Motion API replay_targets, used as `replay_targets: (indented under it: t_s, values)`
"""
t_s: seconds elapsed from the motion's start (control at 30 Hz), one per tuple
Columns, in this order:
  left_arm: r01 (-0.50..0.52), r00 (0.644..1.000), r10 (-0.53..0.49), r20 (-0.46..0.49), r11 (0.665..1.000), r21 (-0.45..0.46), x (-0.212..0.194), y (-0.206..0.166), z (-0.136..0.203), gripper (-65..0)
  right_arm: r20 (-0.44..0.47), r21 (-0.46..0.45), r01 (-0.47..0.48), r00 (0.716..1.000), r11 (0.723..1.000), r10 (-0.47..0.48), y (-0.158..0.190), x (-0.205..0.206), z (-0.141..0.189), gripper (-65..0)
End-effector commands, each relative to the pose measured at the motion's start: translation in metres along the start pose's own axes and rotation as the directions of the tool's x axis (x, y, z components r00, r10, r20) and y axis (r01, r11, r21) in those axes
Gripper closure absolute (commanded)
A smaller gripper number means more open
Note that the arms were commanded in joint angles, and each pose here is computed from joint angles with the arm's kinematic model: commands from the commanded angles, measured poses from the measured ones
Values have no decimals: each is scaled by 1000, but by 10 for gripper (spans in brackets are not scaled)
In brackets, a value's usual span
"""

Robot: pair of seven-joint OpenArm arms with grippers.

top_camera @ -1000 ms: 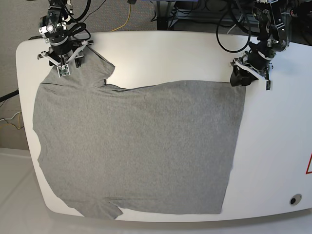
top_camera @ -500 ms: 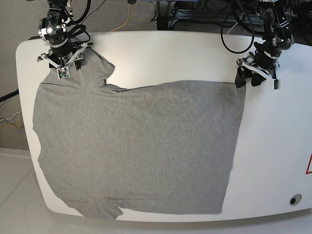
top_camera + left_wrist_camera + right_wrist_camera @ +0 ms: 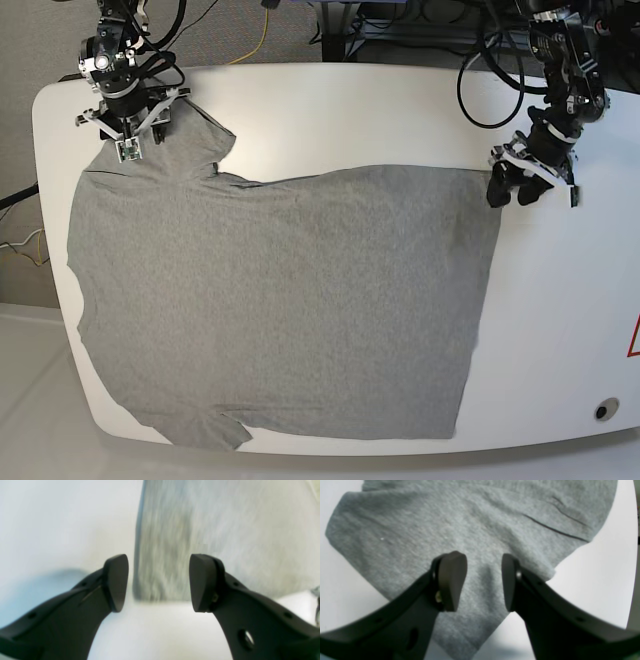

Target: Fold the T-shirt properly

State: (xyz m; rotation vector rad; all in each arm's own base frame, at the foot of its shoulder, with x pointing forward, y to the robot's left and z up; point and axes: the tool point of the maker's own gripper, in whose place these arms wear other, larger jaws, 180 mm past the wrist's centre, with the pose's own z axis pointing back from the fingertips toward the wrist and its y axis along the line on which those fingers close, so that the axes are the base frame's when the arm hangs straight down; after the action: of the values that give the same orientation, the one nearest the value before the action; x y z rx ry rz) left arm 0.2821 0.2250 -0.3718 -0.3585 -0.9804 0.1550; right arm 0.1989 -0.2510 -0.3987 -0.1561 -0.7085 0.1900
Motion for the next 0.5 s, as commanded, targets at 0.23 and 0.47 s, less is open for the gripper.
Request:
replay_targets:
  t_s: [0.23, 0.47]
  values:
    - [-5, 1000, 6, 26, 999, -35, 7, -8, -4, -361, 38, -8, 0, 999, 1000, 0, -5, 10, 2, -269]
    - [-6, 1000, 5, -23, 999, -41, -4, -12, -8, -171, 29, -7, -1, 1000, 1000, 1, -4, 9, 3, -269]
